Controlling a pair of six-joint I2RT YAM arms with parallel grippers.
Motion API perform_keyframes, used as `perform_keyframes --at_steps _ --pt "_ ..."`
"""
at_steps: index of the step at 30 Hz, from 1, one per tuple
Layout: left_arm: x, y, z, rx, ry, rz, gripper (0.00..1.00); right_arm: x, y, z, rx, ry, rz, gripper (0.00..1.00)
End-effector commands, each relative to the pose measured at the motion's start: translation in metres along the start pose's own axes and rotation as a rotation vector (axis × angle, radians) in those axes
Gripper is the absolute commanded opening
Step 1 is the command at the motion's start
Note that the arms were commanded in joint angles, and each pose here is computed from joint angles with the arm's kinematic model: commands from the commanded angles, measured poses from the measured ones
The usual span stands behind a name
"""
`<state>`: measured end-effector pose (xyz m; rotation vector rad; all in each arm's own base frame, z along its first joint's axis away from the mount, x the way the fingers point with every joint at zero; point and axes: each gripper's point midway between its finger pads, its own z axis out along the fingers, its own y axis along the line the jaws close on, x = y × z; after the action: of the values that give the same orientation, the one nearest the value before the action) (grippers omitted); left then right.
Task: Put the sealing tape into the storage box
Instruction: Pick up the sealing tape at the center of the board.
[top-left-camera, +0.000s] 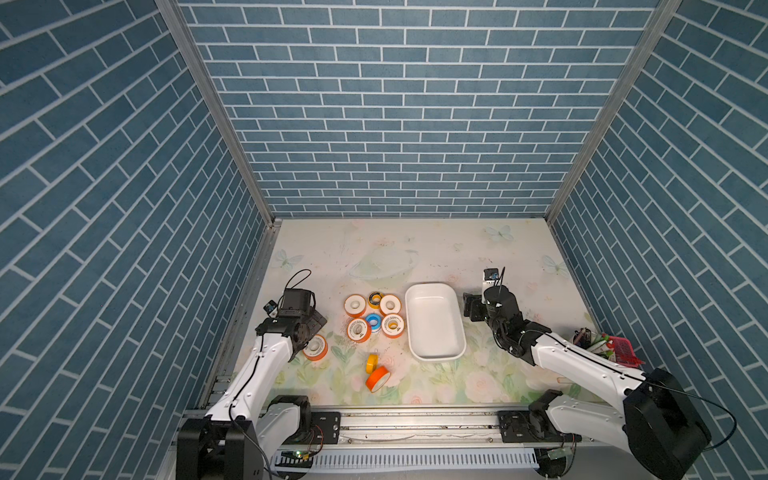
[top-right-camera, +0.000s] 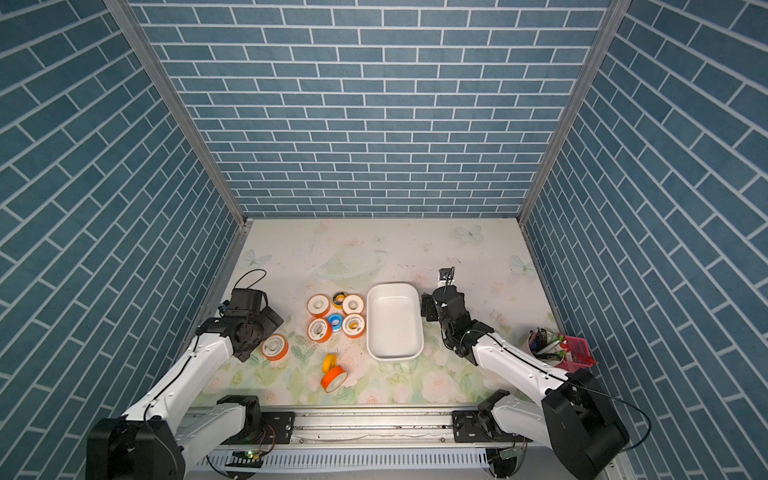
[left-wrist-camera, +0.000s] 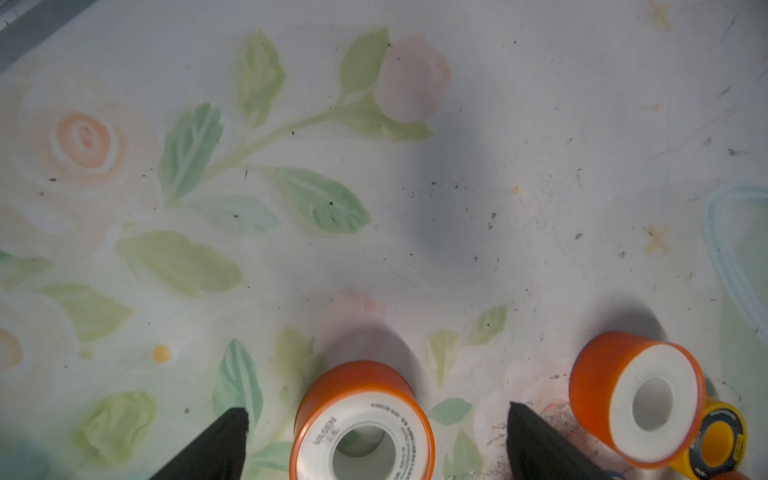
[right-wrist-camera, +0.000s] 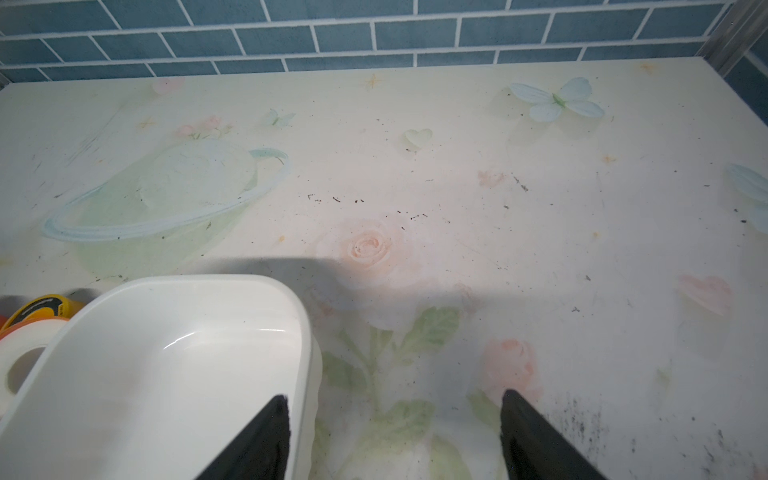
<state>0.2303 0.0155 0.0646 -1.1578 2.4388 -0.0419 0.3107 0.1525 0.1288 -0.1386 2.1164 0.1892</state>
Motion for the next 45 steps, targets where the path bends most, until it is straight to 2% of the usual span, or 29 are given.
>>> perform_keyframes --at_steps 1,7,20,36,45 --pt "0.015 0.000 0.008 -0.014 0.034 0.007 1.00 -0.008 -0.011 -0.007 0.049 -0.043 -0.022 0.79" --pt "0.022 0.002 0.016 -0.026 0.049 0.029 1.00 -0.016 -0.012 -0.015 0.035 -0.094 0.000 0.79" --pt "0.033 0.000 0.029 -0.025 0.080 0.036 1.00 -0.014 -0.013 -0.013 0.046 -0.091 -0.002 0.78" --pt "0.050 0.005 0.044 -0.075 0.092 0.099 0.92 -0.012 -0.014 -0.010 0.059 -0.081 -0.006 0.77" --pt "0.053 0.003 0.040 -0.109 0.081 0.163 0.81 -0.012 -0.014 -0.009 0.061 -0.077 -0.009 0.77"
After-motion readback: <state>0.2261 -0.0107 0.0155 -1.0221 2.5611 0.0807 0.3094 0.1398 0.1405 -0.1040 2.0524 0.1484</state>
